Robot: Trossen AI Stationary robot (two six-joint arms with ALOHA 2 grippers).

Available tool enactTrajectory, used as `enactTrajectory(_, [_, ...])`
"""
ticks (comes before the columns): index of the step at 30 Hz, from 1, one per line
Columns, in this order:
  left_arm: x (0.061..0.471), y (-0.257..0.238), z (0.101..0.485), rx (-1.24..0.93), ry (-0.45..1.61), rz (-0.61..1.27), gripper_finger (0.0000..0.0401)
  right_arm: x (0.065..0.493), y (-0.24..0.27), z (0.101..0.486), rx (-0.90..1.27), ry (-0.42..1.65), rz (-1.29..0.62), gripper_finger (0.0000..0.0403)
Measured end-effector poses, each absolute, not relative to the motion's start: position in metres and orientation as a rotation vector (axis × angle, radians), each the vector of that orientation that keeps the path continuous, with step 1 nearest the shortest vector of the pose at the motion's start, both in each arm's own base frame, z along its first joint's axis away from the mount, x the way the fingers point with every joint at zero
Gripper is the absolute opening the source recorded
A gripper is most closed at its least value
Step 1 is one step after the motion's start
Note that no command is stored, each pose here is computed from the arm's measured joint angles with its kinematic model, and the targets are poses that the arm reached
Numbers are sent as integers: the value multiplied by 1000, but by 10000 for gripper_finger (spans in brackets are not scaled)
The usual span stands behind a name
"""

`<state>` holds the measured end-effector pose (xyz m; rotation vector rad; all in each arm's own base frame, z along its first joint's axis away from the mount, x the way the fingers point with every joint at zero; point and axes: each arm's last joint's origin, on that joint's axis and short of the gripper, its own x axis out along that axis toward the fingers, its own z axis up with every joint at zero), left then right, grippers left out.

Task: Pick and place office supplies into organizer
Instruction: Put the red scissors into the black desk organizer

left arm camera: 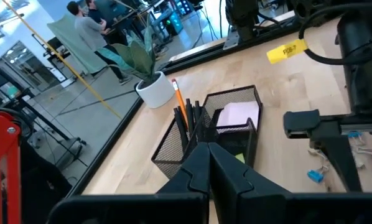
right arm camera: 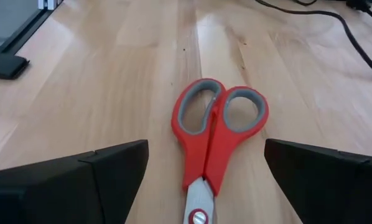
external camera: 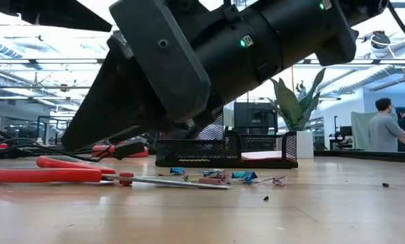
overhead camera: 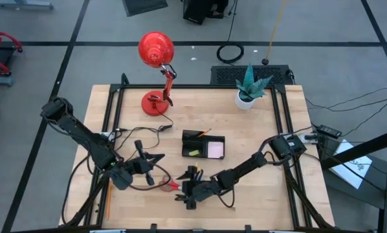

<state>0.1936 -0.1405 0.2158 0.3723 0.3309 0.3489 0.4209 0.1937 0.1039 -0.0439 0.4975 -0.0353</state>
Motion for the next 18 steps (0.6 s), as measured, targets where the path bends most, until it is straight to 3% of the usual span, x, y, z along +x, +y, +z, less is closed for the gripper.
enactTrajectory(18, [195, -137, 214, 351, 345, 360, 5, 428, 183, 75, -15, 526, -42, 308])
